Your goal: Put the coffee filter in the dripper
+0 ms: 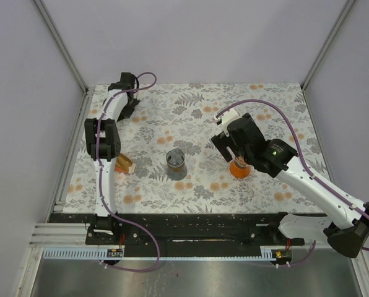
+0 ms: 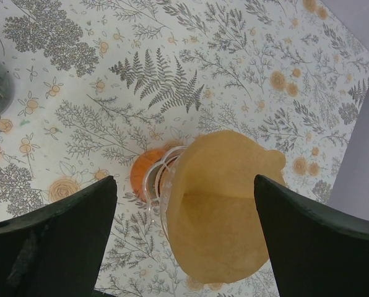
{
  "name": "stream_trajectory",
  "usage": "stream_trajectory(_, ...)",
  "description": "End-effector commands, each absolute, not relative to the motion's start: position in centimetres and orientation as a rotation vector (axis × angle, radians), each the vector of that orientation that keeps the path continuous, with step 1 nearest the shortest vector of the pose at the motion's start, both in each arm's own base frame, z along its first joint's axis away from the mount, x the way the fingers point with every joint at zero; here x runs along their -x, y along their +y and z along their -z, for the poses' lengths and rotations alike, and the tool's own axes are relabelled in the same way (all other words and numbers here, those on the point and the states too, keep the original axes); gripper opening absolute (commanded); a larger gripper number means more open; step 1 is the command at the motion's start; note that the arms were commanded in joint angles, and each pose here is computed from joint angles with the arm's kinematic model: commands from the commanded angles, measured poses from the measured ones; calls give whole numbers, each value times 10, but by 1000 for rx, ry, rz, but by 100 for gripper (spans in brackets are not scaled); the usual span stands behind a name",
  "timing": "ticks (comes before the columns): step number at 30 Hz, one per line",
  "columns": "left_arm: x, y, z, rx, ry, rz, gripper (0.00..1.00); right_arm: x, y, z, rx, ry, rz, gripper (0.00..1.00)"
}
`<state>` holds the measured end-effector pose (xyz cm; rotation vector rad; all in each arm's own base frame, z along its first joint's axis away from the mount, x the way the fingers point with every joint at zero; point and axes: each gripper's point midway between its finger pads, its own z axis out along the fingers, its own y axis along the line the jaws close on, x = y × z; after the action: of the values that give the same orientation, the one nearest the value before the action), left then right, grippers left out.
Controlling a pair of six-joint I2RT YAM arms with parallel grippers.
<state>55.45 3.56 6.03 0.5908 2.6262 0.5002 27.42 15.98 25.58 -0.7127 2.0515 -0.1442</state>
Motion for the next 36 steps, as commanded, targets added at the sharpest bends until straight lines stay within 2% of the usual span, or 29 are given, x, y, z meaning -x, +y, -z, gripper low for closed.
stream_trajectory(1,-567,27,-75,-620,2545,-447,45,-279,164,-268,694,2017,119,99)
stream_trajectory(3,-569,28,-75,-615,2540,-451,36,-278,163,-268,692,2024,122,100)
stream_trajectory(6,-567,24,-83,-590,2530,-422,7,-277,161,-268,687,2029,126,100)
stream_trajectory(7,-565,22,-90,-585,2519,-408,1,-276,161,-269,687,2027,123,99)
stream_trajectory(11,-547,12,-127,-551,2481,-336,0,-275,162,-270,684,2025,110,99)
stream_trajectory(15,-510,-13,-170,-592,2430,-198,0,-275,165,-273,679,2022,91,99)
stream_trajectory(24,-379,-110,-260,-1019,2174,-19,0,-277,168,-282,632,2012,57,100)
stream_trajectory(31,-277,-173,-274,-1364,1972,27,0,-269,158,-305,552,1972,17,99)
stream_trajectory(36,-238,-205,-262,-1490,1926,66,0,-268,145,-323,460,1941,38,100)
